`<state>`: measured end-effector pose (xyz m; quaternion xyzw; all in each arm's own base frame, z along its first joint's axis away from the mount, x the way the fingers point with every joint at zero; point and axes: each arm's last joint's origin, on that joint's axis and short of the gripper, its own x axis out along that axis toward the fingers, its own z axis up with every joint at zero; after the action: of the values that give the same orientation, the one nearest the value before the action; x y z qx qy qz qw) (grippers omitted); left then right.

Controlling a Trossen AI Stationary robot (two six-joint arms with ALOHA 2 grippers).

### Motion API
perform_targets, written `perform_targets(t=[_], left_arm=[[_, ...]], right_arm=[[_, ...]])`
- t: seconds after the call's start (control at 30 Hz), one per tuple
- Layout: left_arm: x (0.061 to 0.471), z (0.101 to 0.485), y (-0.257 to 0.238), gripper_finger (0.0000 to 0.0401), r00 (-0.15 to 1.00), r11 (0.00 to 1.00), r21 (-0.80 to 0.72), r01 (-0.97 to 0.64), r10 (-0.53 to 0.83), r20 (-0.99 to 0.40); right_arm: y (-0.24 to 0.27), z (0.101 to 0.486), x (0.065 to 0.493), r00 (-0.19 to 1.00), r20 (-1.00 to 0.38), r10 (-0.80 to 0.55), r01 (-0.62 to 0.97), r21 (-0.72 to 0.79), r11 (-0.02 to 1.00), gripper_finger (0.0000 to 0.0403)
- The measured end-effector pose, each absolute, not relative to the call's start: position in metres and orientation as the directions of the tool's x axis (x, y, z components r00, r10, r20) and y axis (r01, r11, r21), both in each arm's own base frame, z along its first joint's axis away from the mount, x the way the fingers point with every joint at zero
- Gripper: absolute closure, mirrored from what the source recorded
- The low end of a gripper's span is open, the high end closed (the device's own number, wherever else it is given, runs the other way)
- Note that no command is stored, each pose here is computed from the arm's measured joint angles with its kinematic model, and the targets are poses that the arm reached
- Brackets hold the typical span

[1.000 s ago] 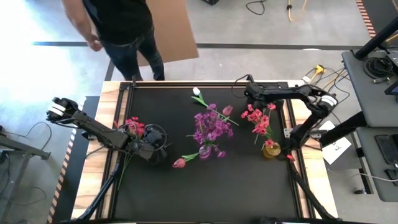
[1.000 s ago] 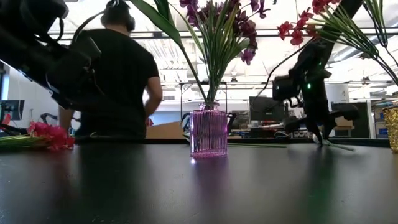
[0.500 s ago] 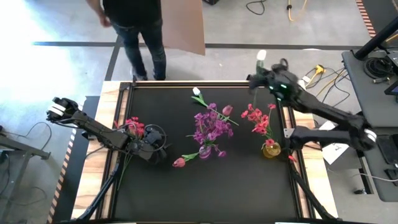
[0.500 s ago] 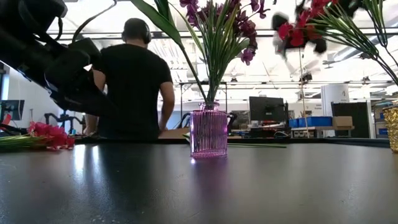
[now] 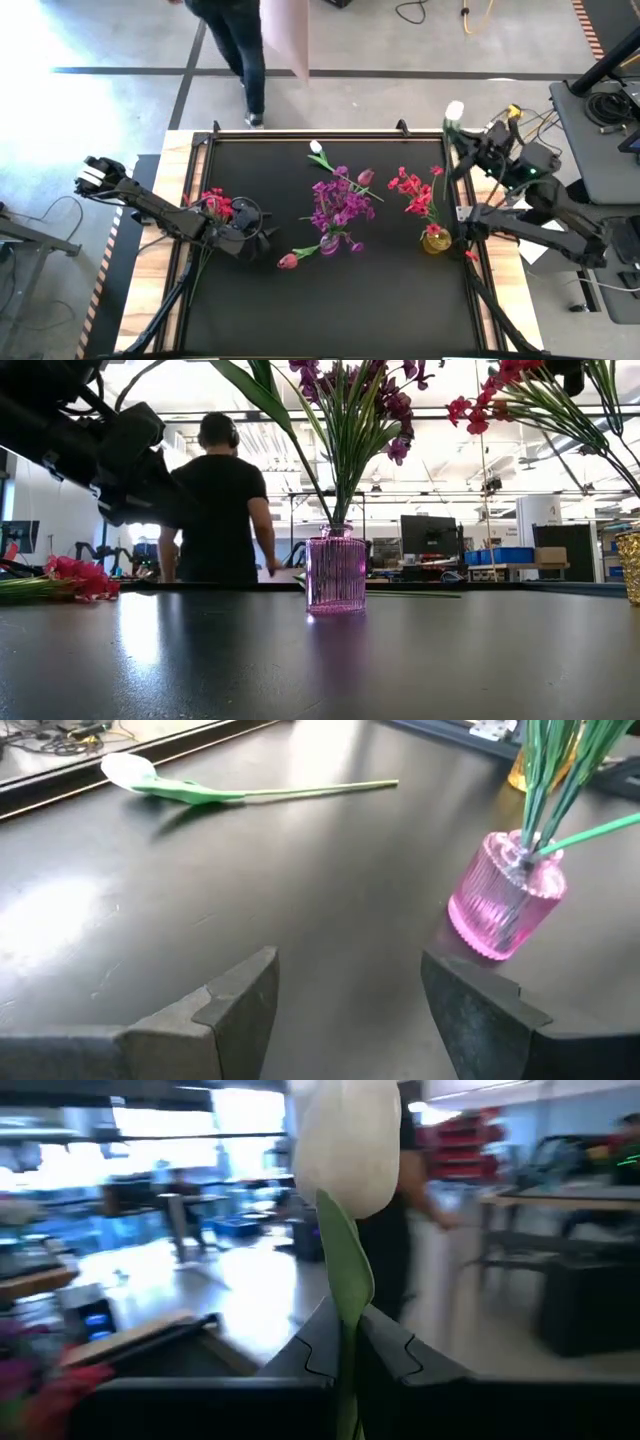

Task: Sort flowers into vase by color
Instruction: Put the right white flower into the yellow vase

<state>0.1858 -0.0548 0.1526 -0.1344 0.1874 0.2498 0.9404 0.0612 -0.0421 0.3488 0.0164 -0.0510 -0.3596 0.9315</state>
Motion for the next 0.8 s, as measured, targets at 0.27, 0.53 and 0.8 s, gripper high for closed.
perform_targets(t=[0.27,0.53,0.8], left_arm=[[0.186,0.152,-0.055,0.0172,0.808,0.832,-0.193,-0.520,0.407,-0.426],[0.188,0.156,-0.054,0.0172,0.817,0.820,-0.218,-0.529,0.424,-0.391],[0.192,0.161,-0.054,0.0172,0.821,0.815,-0.229,-0.532,0.431,-0.374]], right_arm=[[-0.017,0.327,0.035,0.899,0.163,-0.407,0.391,0.123,0.912,0.0394],[-0.011,0.292,0.034,0.954,0.145,-0.262,0.234,0.187,0.954,0.0394],[-0.014,0.286,0.046,0.982,0.119,-0.150,0.126,0.191,0.974,0.0394]])
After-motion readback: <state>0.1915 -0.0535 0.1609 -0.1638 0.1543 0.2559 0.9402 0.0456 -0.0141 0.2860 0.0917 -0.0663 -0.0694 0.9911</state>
